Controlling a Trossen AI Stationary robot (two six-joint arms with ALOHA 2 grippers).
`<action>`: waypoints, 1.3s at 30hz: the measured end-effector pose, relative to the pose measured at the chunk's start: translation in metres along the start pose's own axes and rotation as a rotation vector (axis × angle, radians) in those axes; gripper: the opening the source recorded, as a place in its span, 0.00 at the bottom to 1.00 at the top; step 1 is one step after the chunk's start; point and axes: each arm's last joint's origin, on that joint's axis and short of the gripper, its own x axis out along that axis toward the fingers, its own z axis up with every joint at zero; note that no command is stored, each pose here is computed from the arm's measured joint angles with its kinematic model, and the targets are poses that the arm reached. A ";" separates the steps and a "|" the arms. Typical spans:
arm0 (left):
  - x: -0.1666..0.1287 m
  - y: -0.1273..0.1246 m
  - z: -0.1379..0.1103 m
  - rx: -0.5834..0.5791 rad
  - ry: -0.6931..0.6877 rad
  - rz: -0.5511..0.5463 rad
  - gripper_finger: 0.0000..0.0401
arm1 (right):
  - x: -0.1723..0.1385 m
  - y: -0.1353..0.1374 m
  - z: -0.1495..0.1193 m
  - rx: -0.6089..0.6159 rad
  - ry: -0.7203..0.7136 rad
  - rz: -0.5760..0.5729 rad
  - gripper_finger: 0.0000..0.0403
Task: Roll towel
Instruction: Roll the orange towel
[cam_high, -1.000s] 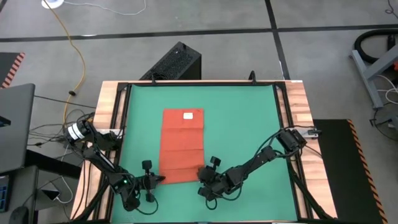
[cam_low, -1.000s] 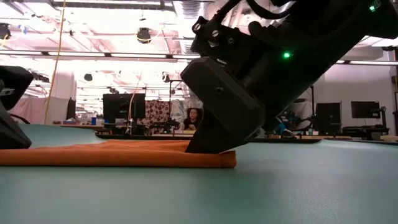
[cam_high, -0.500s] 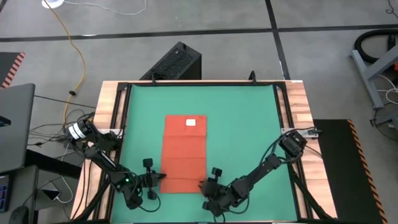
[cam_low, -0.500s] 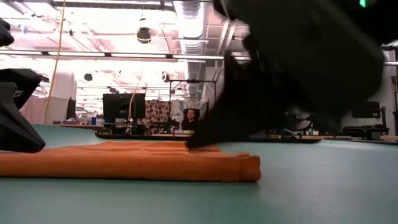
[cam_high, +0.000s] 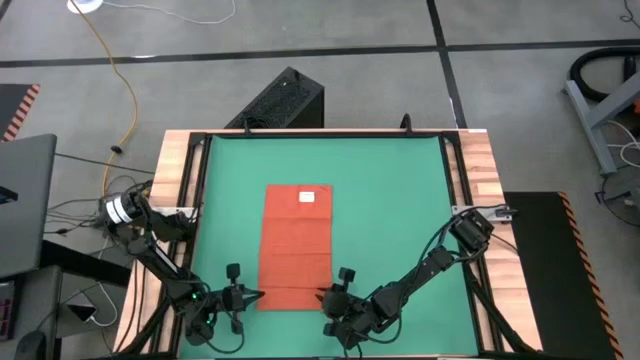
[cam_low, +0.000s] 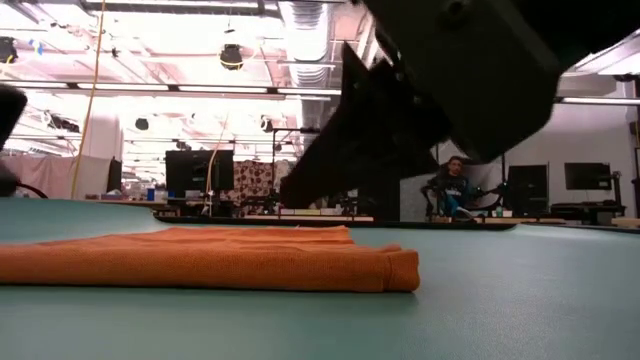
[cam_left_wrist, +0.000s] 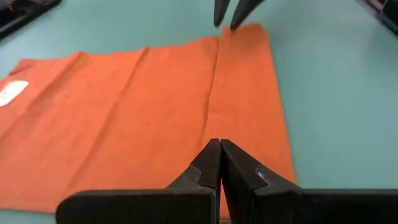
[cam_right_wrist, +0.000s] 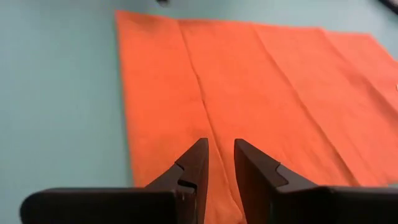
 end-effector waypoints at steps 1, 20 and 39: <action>0.003 -0.002 -0.002 -0.004 0.001 -0.010 0.00 | -0.001 0.002 0.001 -0.022 -0.015 0.010 0.24; 0.020 -0.003 -0.018 -0.032 0.104 -0.071 0.00 | -0.017 0.015 -0.002 -0.239 -0.120 0.136 0.36; 0.056 0.018 -0.006 -0.016 0.211 -0.109 0.00 | -0.094 -0.083 -0.021 0.078 -0.390 0.223 0.55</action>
